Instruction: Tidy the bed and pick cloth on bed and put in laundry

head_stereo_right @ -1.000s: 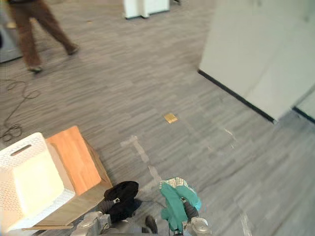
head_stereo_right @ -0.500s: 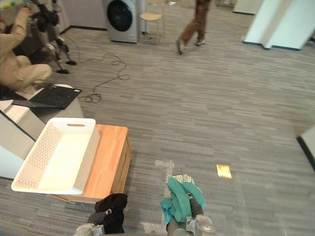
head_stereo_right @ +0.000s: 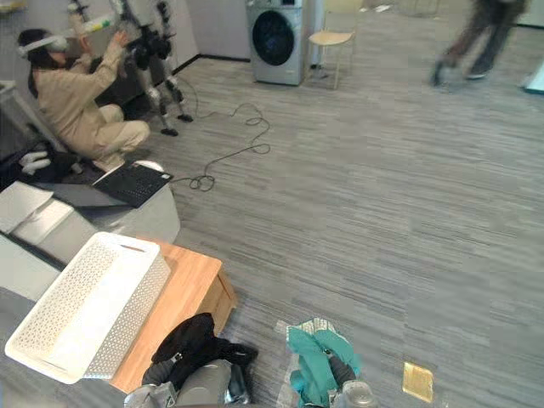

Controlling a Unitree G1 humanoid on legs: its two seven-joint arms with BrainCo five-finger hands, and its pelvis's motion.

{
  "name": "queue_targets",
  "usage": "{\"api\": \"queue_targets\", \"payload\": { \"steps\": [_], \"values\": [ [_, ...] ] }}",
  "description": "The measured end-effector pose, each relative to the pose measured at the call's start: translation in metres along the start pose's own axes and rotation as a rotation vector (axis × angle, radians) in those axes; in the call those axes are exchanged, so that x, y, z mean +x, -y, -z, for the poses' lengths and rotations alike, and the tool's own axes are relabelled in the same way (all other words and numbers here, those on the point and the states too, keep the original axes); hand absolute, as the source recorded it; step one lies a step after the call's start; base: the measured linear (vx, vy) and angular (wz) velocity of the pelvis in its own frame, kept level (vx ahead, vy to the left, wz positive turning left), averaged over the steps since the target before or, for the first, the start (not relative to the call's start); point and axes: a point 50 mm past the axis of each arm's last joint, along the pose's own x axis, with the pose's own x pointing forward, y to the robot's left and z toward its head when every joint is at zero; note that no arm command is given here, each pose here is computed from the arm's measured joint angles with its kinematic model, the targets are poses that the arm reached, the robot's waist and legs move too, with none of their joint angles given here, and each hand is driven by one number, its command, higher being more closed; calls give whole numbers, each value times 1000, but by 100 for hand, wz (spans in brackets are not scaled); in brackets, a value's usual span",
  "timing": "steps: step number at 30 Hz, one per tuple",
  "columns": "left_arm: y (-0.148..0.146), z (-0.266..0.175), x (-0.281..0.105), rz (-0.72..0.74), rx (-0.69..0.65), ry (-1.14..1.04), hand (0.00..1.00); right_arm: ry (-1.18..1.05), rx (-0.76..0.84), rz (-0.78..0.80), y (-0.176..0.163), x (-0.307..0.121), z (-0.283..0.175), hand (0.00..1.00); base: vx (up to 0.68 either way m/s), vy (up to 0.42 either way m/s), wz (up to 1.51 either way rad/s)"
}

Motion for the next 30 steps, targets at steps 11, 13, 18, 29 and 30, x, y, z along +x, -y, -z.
{"api": "queue_targets", "payload": {
  "steps": [11, 13, 18, 29, 30],
  "values": [
    [-2, 9, -1, 32, 83, -102, 100, 101, -112, -11, -1, 4, -31, 100, 488, -126, 158],
    [-4, 7, 0, 51, 112, -103, 100, 109, -60, -3, 1, 3, -31, 100, 385, -372, 237],
    [-26, 9, -8, -41, 6, -54, 100, 55, 15, -58, -17, 4, -20, 100, 226, -363, 76],
    [-46, 23, -21, -99, 34, -47, 100, -69, 282, 3, -6, -6, 21, 100, 80, -1, 65],
    [-48, 21, -21, -103, 57, -38, 100, -82, 300, 13, -4, -8, 27, 100, 57, 205, 62]
  ]
}}
